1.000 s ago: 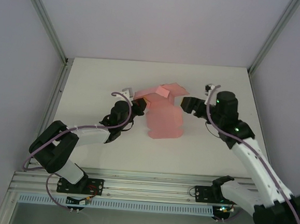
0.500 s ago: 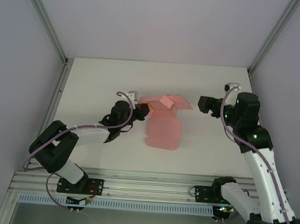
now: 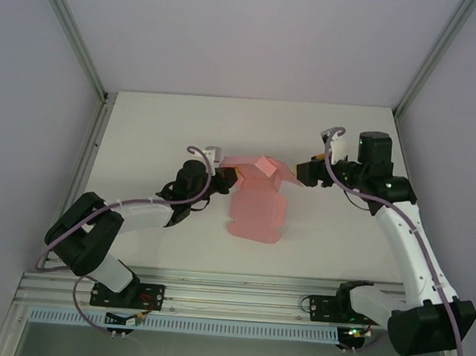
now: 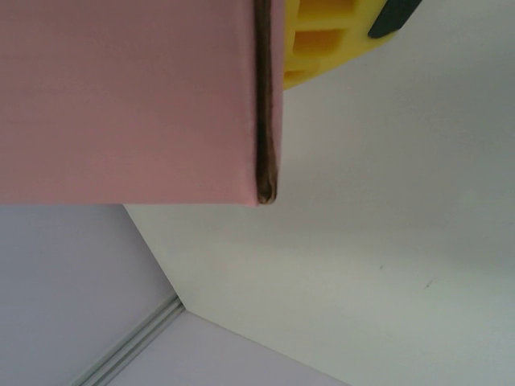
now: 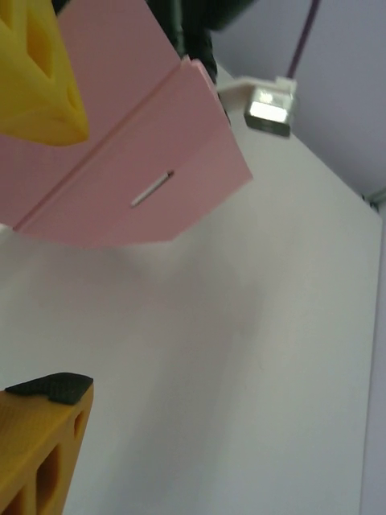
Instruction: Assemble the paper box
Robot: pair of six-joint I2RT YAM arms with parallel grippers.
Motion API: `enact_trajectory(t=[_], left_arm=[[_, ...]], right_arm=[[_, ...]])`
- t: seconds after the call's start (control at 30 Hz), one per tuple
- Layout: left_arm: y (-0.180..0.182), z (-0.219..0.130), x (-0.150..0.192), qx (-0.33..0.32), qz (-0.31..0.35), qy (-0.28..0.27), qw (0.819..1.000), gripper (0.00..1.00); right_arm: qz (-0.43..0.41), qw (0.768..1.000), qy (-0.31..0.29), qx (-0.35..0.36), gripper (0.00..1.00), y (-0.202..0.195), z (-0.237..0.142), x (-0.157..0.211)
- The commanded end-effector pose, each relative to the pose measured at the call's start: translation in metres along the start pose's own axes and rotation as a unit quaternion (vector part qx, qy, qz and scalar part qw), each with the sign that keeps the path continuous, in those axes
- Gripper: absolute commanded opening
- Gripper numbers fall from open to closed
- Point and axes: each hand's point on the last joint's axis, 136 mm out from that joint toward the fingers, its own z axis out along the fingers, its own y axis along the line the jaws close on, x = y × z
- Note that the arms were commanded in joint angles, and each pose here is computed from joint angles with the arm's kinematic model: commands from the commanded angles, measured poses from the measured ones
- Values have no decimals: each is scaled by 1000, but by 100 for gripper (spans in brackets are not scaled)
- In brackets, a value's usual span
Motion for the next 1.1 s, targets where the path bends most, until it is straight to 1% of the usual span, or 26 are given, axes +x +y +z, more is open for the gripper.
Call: enact_trajectory(t=[0.0, 0.27, 0.33, 0.57, 0.63, 0.73, 0.87, 1.07], left_arm=[[-11, -2, -15, 16, 5, -14, 1000, 0], [-14, 1, -17, 20, 1, -13, 1000, 0], [-11, 3, -16, 11, -1, -8, 1000, 0], [-5, 4, -14, -7, -3, -3, 1000, 0], [-5, 5, -14, -9, -4, 0, 1000, 0], [-5, 6, -13, -11, -4, 4, 1000, 0], [-2, 6, -14, -22, -7, 7, 1000, 0], [5, 2, -15, -46, -7, 7, 999, 0]], right_arm=[[-25, 997, 6, -71, 71, 22, 2, 4], [-28, 993, 35, -107, 61, 33, 23, 14], [-32, 992, 43, -110, 56, 35, 28, 15], [-59, 994, 55, -77, 51, 34, 45, 19], [-76, 994, 54, -64, 51, 37, 50, 19], [-100, 994, 48, -26, 50, 36, 60, 17], [-117, 992, 46, 5, 51, 38, 69, 16], [-135, 988, 64, 34, 50, 42, 82, 23]])
